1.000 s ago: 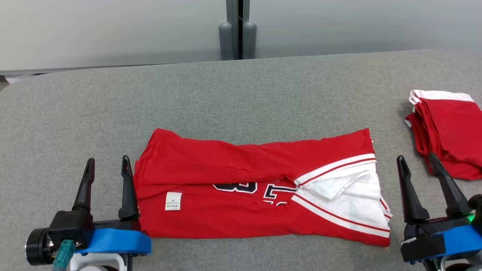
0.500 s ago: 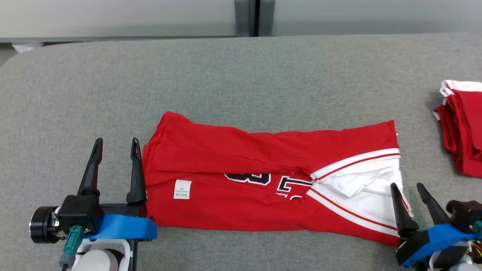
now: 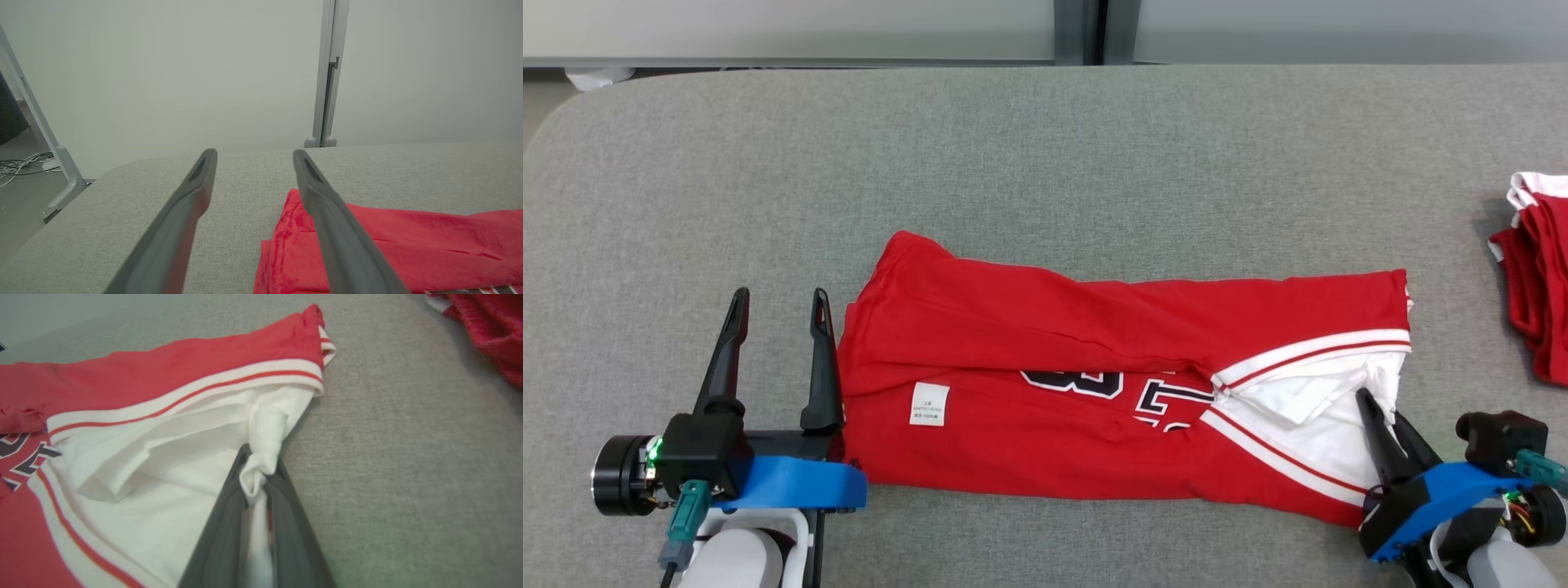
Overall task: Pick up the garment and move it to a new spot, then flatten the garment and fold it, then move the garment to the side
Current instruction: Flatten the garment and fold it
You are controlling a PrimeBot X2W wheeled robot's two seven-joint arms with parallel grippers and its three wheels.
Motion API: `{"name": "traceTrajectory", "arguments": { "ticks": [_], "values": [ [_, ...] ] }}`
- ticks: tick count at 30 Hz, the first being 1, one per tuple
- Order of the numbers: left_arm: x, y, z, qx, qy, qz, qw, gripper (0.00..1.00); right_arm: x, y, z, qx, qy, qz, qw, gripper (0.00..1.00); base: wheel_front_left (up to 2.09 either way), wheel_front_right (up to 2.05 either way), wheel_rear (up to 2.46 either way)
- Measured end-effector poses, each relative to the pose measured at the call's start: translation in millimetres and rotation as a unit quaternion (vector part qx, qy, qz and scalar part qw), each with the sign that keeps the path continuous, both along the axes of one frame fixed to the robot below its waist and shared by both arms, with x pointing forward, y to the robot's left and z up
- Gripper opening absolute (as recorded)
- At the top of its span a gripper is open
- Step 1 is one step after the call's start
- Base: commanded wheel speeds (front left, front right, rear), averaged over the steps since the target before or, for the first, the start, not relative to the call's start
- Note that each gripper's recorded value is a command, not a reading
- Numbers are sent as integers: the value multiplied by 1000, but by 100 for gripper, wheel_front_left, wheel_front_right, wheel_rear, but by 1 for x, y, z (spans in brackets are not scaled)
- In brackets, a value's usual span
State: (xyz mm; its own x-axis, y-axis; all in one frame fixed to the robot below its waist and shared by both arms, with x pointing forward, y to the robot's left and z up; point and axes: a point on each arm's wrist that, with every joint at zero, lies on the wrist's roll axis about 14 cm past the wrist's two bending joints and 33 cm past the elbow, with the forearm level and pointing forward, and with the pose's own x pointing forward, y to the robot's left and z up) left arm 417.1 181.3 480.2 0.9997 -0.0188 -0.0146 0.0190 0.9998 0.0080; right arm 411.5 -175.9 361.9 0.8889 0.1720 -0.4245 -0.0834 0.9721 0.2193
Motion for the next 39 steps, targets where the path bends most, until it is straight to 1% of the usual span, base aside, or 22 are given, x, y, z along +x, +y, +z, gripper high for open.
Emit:
{"name": "traceTrajectory", "arguments": {
  "ticks": [4,11,14,17,20,24,26,29,31,34,37,39],
  "values": [
    [-3,-3,2,-1,-4,-4,1000,100,-7,-16,9,-7,-15,-17,1000,0,0,0,0],
    [-6,-14,6,-5,-6,-20,1000,100,-15,-71,31,-47,-40,-60,996,0,0,0,0],
    [-8,-16,11,-6,-13,-23,1000,100,-13,-77,41,-59,-51,-58,995,0,0,0,0],
    [-11,-17,15,-6,-17,-23,1000,100,-4,-68,57,-65,-71,-39,995,0,0,0,0],
    [-14,-15,17,-9,-17,-20,1000,100,12,-43,87,-62,-108,1,992,0,0,0,0],
    [-19,-14,18,-11,-15,-18,1000,100,24,11,125,-51,-149,75,985,0,0,0,0],
    [-21,-13,19,-13,-16,-16,1000,100,27,42,142,-34,-167,112,979,0,0,0,0],
    [-24,-11,19,-14,-16,-13,1000,100,24,95,155,3,-173,169,970,0,0,0,0],
    [-25,-9,18,-13,-14,-11,1000,100,19,129,157,25,-168,207,963,0,0,0,0],
    [-26,-5,18,-14,-14,-4,1000,100,10,177,148,63,-141,253,955,0,0,0,0],
    [-26,-2,17,-17,-12,3,1000,100,6,208,129,87,-105,277,951,0,0,0,0],
    [-26,0,15,-19,-10,9,1000,100,7,221,116,95,-85,285,950,0,0,0,0]
  ]
}}
